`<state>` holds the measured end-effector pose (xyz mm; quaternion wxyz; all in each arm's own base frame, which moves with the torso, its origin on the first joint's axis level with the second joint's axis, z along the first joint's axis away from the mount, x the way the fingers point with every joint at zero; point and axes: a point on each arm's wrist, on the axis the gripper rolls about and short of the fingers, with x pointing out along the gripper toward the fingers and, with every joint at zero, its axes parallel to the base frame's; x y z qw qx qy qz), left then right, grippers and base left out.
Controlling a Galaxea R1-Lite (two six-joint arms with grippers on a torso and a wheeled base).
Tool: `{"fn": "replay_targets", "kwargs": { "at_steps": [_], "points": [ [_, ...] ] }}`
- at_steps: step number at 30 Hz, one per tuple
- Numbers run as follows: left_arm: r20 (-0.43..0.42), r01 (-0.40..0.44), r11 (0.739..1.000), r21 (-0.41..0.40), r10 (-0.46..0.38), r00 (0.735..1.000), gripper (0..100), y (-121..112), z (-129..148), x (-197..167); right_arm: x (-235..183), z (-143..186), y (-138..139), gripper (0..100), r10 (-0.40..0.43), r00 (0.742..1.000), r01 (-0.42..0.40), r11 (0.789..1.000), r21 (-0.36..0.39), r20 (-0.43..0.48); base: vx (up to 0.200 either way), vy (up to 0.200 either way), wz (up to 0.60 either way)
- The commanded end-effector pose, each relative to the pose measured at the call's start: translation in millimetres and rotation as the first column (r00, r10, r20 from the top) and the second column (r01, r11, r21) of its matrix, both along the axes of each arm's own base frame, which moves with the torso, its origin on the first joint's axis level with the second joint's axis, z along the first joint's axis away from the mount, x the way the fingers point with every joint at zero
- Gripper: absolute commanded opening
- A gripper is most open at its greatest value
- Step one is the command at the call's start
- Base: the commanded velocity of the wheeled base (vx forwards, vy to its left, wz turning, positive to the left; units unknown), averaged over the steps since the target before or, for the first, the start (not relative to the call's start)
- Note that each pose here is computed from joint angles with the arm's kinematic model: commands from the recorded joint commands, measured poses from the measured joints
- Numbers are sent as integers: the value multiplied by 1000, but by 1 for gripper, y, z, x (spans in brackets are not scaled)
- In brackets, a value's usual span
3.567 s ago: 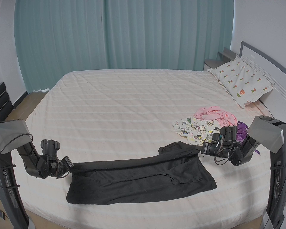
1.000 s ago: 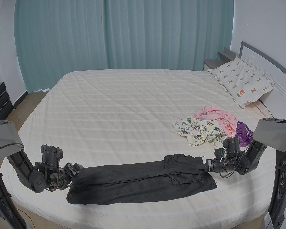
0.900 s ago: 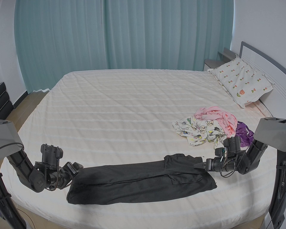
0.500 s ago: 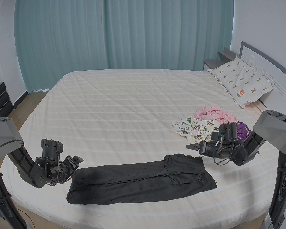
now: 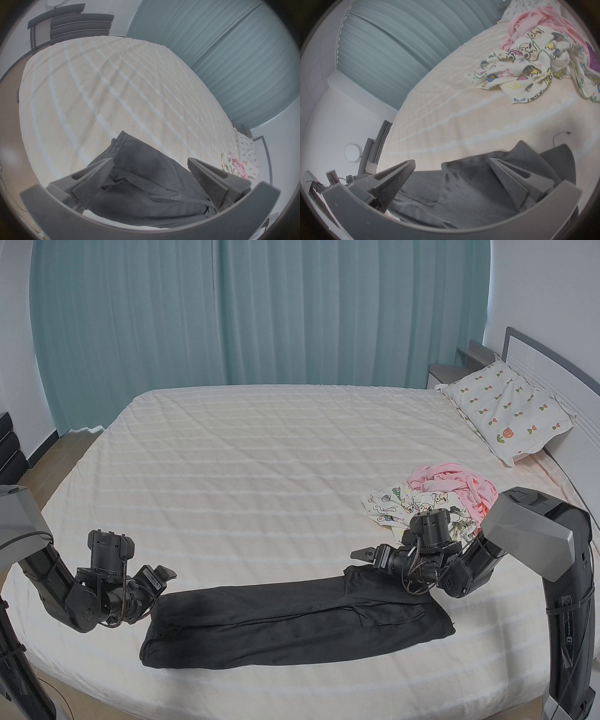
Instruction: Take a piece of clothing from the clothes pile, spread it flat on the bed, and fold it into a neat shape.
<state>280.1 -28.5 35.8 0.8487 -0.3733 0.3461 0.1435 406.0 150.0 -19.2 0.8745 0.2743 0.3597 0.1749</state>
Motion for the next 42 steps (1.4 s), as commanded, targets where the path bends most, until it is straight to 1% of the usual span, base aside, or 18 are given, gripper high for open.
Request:
{"fn": "replay_targets", "kwargs": {
  "at_steps": [1,4,8,13,15,16,19,20,22,24,27,29,30,33,36,39,42],
  "points": [
    [-10,-2,1000,-1,2,1000,100,0,-3,0,5,-17,-8,100,-27,999,26,1000,-10,-34,0,0,0],
    [-11,-5,1000,-4,5,1000,100,0,-3,0,8,-23,-17,100,-50,998,49,999,-16,-48,0,0,0],
    [-8,-12,1000,-4,12,1000,100,0,-2,0,7,-21,-24,100,-65,997,65,998,-10,-43,0,0,0],
    [-8,-15,1000,0,15,1000,100,1,-3,0,6,5,-32,100,-87,996,86,996,22,16,0,0,0],
    [-9,-26,1000,2,26,1000,100,5,-3,1,3,20,-36,100,-112,992,109,992,62,48,0,0,0],
    [-9,-26,1000,4,26,1000,100,6,-3,1,0,23,-38,100,-119,992,116,991,67,52,0,0,0],
    [-23,-14,1000,25,14,1000,100,8,-8,3,-12,26,-46,100,-149,987,146,988,56,56,0,0,0],
    [-29,-1,999,46,2,1000,100,11,-10,4,-17,24,-49,100,-167,985,164,985,51,54,0,0,0],
    [-40,14,998,65,-11,999,100,14,-13,5,-23,20,-51,100,-183,982,182,983,37,47,0,0,0],
    [-38,13,996,88,-10,999,100,22,-18,16,-34,12,-56,100,-220,975,220,975,16,43,0,0,0],
    [-36,3,996,90,0,999,100,31,-24,29,-44,6,-66,100,-259,964,259,966,8,54,0,0,0],
    [-42,20,996,89,-16,999,100,33,-27,31,-48,4,-69,100,-271,961,271,963,3,54,0,0,0],
    [-55,63,994,87,-59,997,100,36,-32,33,-53,3,-72,100,-285,957,286,958,-1,51,0,0,0],
    [-65,120,990,71,-115,991,100,39,-39,35,-58,0,-76,100,-306,952,306,952,9,25,0,0,0],
    [-62,148,988,46,-145,987,100,38,-42,39,-58,-1,-78,100,-321,947,320,947,22,15,0,0,0],
    [-55,176,984,29,-175,983,100,36,-44,43,-58,-2,-78,100,-322,947,322,946,22,11,0,0,0],
    [-53,180,983,32,-178,983,100,36,-46,46,-58,-2,-78,100,-321,947,321,947,22,9,0,0,0]
  ]
}}
